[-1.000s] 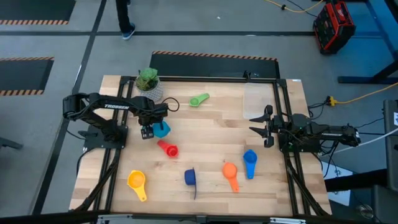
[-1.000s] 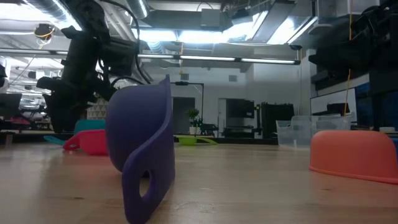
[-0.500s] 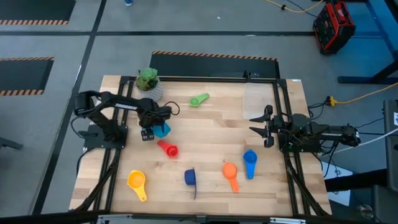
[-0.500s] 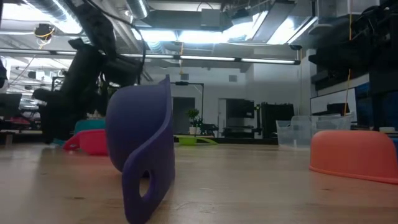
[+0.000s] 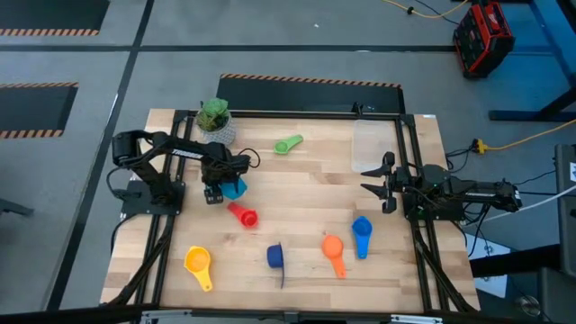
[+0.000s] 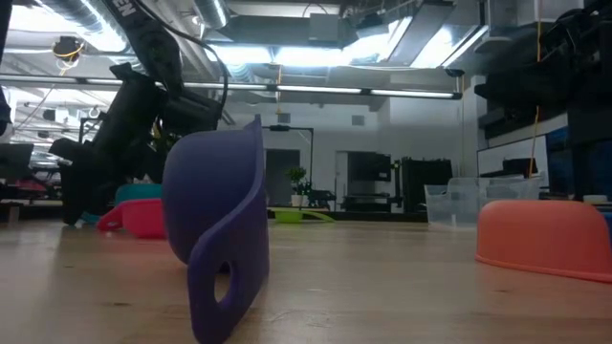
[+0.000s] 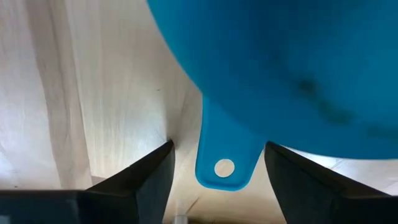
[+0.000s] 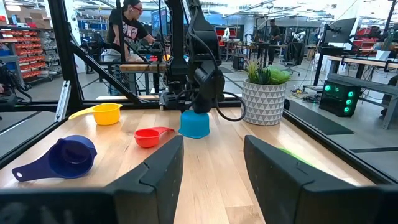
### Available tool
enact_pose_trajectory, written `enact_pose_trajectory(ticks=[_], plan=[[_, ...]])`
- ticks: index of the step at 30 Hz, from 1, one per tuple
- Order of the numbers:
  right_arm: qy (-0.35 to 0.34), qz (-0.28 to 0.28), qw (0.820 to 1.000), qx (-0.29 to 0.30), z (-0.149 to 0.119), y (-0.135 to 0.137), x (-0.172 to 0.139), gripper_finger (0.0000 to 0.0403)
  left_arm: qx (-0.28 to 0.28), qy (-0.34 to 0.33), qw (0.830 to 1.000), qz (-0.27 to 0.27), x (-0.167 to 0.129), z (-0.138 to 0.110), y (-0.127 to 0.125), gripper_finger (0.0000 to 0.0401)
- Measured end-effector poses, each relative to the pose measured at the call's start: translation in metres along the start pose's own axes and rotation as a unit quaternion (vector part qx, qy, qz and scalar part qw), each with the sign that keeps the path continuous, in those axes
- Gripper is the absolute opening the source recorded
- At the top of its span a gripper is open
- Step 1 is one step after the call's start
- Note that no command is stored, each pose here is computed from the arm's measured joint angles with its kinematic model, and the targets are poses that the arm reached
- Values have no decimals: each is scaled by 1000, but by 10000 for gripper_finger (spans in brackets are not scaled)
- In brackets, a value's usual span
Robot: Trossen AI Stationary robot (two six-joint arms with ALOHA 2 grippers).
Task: Nest measuring cups in basket
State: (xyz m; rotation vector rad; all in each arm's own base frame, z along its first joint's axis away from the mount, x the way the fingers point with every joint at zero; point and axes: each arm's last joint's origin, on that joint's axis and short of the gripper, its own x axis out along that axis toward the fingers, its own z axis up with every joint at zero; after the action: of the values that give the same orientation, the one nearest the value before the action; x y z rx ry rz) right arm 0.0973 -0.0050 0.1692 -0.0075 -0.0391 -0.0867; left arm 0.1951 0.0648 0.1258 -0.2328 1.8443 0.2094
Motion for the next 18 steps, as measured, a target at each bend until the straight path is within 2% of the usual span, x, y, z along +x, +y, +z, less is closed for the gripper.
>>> enact_pose_trajectory(ticks=[18], plan=[[0, 0, 1000, 0, 0, 0, 0, 174, 0, 0, 1000, 0, 0, 0, 0, 145]])
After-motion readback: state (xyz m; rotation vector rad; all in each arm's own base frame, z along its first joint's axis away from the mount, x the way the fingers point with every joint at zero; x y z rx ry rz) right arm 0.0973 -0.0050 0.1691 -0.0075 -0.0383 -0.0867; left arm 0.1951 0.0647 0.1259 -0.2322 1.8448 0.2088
